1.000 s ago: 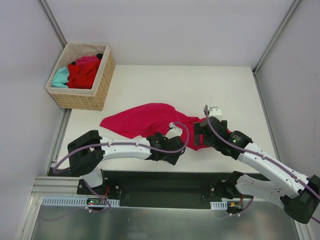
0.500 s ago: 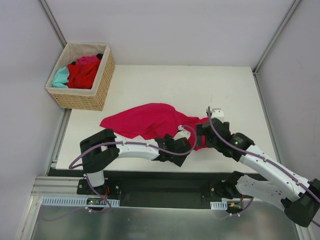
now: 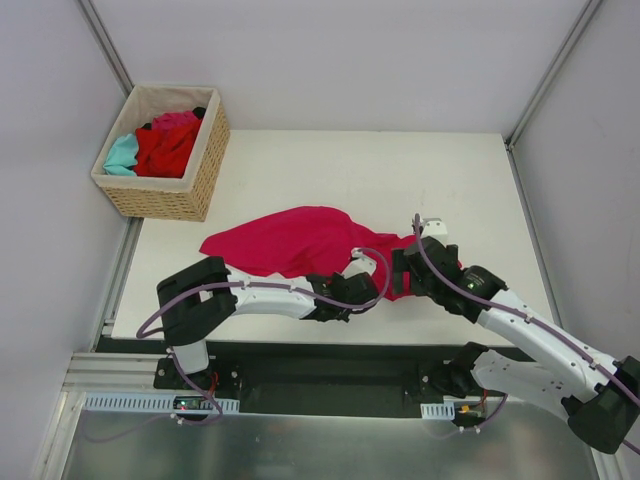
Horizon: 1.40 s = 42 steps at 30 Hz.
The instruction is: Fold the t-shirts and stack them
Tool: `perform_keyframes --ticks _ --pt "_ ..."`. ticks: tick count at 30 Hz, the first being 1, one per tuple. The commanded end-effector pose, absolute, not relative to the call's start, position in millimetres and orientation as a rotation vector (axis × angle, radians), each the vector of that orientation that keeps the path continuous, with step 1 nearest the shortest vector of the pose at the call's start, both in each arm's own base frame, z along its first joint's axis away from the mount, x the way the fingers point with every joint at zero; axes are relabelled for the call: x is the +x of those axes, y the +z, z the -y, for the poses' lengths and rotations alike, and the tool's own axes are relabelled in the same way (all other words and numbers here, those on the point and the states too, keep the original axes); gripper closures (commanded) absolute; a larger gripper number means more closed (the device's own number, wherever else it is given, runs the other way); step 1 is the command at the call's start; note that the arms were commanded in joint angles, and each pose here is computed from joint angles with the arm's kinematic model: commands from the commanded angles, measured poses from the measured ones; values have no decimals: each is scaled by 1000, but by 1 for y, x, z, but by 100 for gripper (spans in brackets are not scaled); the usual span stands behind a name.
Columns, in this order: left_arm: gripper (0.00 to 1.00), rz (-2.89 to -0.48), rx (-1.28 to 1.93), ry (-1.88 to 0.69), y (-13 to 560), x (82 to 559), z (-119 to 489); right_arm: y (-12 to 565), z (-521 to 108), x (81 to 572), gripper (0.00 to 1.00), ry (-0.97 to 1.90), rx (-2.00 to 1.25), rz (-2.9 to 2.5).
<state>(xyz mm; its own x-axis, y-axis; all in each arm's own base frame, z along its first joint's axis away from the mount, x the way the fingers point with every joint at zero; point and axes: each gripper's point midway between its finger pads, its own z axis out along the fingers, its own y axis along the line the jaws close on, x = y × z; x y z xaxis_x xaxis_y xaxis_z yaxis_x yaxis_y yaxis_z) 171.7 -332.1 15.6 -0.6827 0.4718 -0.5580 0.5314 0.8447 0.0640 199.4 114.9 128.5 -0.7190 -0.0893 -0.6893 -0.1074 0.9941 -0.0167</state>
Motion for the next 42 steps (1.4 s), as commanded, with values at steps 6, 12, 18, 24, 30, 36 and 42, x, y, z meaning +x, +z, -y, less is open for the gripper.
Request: perform_keyframes --ticks 6,12,18,24,30,36,42 --pt "100 -2450 652 -28 33 177 293 129 -119 203 4 51 -127 -2371" --pt "100 -2366 575 -101 99 186 293 105 -116 204 3 23 -99 -2420" --pt "100 -2278 493 -174 155 197 284 86 -112 216 3 7 -37 -2443" --pt "100 -2208 415 -147 198 208 257 89 -117 238 3 31 10 -2449" --pt "100 -2114 289 -153 259 214 223 106 -125 258 3 44 10 -2426" --pt "100 -1961 99 -166 347 208 161 101 -131 267 3 47 14 -2439" --pt "100 -1845 -23 -155 399 194 97 96 -140 273 3 82 10 -2457"
